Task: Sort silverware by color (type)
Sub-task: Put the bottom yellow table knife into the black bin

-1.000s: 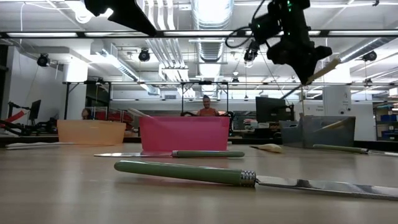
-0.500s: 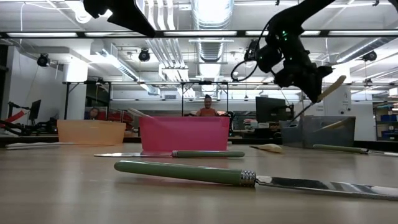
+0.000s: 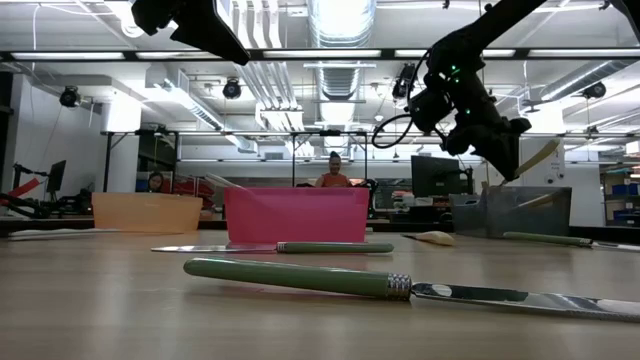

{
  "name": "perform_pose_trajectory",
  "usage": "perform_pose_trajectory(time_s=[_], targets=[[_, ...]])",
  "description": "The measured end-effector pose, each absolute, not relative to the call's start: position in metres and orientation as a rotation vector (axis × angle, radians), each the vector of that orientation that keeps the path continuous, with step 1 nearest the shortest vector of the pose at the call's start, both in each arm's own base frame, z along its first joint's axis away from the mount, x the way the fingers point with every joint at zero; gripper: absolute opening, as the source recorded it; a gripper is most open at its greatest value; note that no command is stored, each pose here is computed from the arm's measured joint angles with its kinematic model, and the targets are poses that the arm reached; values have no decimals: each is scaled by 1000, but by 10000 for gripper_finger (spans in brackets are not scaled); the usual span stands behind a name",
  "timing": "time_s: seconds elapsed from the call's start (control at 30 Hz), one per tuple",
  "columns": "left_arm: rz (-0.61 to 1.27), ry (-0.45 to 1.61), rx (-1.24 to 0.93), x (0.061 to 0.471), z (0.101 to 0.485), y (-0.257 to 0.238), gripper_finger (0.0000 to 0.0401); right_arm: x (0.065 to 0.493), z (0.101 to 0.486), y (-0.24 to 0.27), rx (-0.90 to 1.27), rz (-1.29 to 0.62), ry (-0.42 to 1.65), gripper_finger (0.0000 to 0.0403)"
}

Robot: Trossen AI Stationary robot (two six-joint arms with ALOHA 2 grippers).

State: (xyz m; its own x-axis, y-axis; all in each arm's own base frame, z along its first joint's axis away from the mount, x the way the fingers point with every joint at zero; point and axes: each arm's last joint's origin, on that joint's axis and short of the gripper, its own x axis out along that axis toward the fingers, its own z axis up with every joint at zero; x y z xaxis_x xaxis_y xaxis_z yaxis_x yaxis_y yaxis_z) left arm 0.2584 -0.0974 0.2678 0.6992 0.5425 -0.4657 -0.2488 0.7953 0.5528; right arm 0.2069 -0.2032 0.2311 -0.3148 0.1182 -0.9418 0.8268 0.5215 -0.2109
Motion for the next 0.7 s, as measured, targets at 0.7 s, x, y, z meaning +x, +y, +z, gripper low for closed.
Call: perform_pose_trajectory(time_s=[0.7], targets=[[459,660,480,258,268,-97,39,203,204,-199,768,-858,1764,51]])
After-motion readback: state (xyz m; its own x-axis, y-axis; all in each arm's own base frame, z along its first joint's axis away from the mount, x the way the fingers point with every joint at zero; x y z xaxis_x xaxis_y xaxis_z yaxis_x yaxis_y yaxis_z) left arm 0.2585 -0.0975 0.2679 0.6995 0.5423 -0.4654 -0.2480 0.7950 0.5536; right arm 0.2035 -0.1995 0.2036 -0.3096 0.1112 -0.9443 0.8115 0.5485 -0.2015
